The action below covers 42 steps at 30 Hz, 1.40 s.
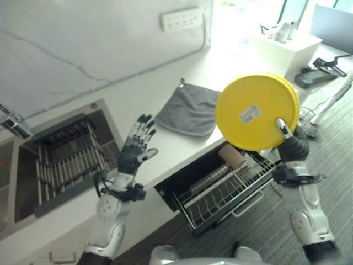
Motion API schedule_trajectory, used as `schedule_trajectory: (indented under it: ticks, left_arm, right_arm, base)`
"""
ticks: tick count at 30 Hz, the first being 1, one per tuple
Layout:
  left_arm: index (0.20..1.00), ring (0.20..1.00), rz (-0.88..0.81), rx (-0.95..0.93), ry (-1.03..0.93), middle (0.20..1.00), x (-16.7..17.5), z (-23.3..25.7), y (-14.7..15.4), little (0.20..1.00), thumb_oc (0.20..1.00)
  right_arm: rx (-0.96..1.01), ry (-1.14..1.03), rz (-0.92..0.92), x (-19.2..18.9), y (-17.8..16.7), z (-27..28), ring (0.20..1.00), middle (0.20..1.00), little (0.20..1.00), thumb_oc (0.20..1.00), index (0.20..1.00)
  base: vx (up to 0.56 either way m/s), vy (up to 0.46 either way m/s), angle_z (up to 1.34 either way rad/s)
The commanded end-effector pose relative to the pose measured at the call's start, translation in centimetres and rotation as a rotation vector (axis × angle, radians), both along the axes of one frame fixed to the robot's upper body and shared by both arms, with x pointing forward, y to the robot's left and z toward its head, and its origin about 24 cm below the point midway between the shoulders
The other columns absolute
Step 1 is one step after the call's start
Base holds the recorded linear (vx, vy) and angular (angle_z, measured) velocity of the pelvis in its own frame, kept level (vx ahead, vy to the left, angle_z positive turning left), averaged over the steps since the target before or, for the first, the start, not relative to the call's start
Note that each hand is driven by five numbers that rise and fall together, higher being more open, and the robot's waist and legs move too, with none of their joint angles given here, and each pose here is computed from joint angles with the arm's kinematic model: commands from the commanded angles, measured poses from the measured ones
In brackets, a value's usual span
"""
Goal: Place the dishes in the dishwasher.
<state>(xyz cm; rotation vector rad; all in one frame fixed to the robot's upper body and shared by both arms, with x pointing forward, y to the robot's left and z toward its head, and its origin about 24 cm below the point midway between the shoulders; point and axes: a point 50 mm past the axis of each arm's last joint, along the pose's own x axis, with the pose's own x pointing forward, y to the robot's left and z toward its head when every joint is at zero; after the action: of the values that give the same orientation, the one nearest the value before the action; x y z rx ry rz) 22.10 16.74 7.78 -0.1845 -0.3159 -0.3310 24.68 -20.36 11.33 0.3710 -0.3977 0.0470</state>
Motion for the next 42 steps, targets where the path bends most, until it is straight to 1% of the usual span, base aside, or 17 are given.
schedule_trajectory:
  ticks: [1,4,6,7,8,14,18,21,24,27,30,32,35,36,37,41,42]
  left_arm:
    - [1.0,1.0,-0.045,0.046,-0.015,1.0,-1.0,-0.1,0.3,1.0,1.0]
    - [1.0,1.0,-0.044,0.058,0.072,1.0,-2.3,-2.5,0.3,1.0,1.0]
    - [1.0,1.0,-0.04,0.076,0.082,1.0,-2.5,-2.9,0.4,1.0,1.0]
    - [1.0,1.0,-0.055,0.124,0.1,1.0,-3.2,-3.9,0.5,1.0,1.0]
    - [1.0,1.0,-0.098,0.27,0.065,1.0,-3.8,-4.5,0.0,1.0,1.0]
    - [1.0,1.0,-0.195,0.432,0.075,1.0,-4.9,-6.1,0.0,1.0,1.0]
    - [1.0,1.0,-0.27,0.421,0.15,1.0,-5.2,-7.0,0.1,1.0,1.0]
    - [1.0,1.0,-0.333,0.493,0.233,1.0,-5.9,-8.6,0.1,1.0,1.0]
    - [1.0,1.0,-0.311,0.459,0.314,1.0,-6.7,-9.9,0.6,1.0,1.0]
    - [1.0,1.0,-0.278,0.427,0.304,1.0,-6.9,-10.0,1.0,1.0,1.0]
    - [1.0,1.0,-0.362,0.449,0.424,1.0,-7.3,-11.6,0.7,1.0,1.0]
    - [1.0,1.0,-0.402,0.49,0.442,1.0,-7.9,-12.6,0.1,1.0,1.0]
    - [1.0,1.0,-0.475,0.606,0.363,1.0,-8.4,-13.1,-1.1,1.0,1.0]
    - [1.0,1.0,-0.563,0.748,0.173,1.0,-8.6,-12.3,-2.2,1.0,1.0]
    - [1.0,1.0,-0.594,0.782,0.11,1.0,-8.4,-11.9,-2.5,1.0,1.0]
    - [1.0,1.0,-0.55,0.752,0.157,1.0,-6.1,-11.5,-2.6,1.0,1.0]
    - [1.0,1.0,-0.497,0.711,0.173,1.0,-5.8,-11.8,-2.7,1.0,1.0]
  right_arm:
    - [0.086,-0.249,0.013,0.3,0.6,4.2,0.2,0.2,0.2,0.2,0.2]
    - [0.081,-0.236,0.023,0.2,0.7,3.8,0.2,0.2,0.2,0.2,0.2]
    - [0.079,-0.237,0.021,0.2,0.6,3.9,0.2,0.2,0.2,0.2,0.2]
    - [0.076,-0.24,0.015,0.2,0.4,3.9,0.2,0.2,0.2,0.2,0.2]
    - [0.076,-0.239,0.012,0.4,0.3,3.8,0.2,0.2,0.2,0.2,0.2]
    - [0.06,-0.241,0.019,0.5,0.0,3.8,0.2,0.2,0.2,0.2,0.2]
    - [0.06,-0.246,0.023,0.5,-0.1,3.8,0.2,0.2,0.2,0.2,0.2]
    - [0.06,-0.25,0.036,0.8,-0.1,4.0,0.2,0.2,0.2,0.2,0.2]
    - [0.058,-0.252,0.041,1.0,-0.1,4.1,0.2,0.2,0.2,0.2,0.2]
    - [0.067,-0.259,0.035,0.9,0.1,4.2,0.2,0.2,0.2,0.2,0.2]
    - [0.073,-0.262,0.037,1.0,0.1,4.3,0.2,0.2,0.2,0.2,0.2]
    - [0.076,-0.26,0.038,1.2,0.2,4.3,0.2,0.2,0.2,0.2,0.2]
    - [0.078,-0.259,0.044,1.4,0.5,4.5,0.2,0.2,0.2,0.2,0.2]
    - [0.078,-0.258,0.054,1.4,0.7,4.5,0.2,0.2,0.2,0.2,0.2]
    - [0.082,-0.252,0.065,1.5,0.8,4.3,0.2,0.2,0.2,0.2,0.2]
    - [0.09,-0.231,0.098,1.4,1.7,3.7,0.2,0.2,0.2,0.2,0.2]
    - [0.094,-0.225,0.101,1.4,1.8,3.4,0.2,0.2,0.2,0.2,0.2]
  base:
    - [0.03,0.031,0.02]
    - [0.03,0.024,-0.02]
    - [0.01,0.004,-0.04]
    - [0.0,0.0,0.0]
    - [0.0,0.0,0.0]
    - [-0.01,0.01,0.04]
    - [0.0,0.002,-0.01]
    - [0.01,0.005,-0.02]
    - [0.03,-0.008,-0.01]
    - [0.0,0.0,0.0]
    - [0.0,0.0,0.0]
    - [0.04,-0.033,-0.01]
    - [0.04,-0.02,0.0]
    - [0.05,-0.011,0.0]
    - [0.06,-0.009,-0.01]
    - [0.04,-0.022,-0.19]
    - [0.05,-0.06,-0.5]
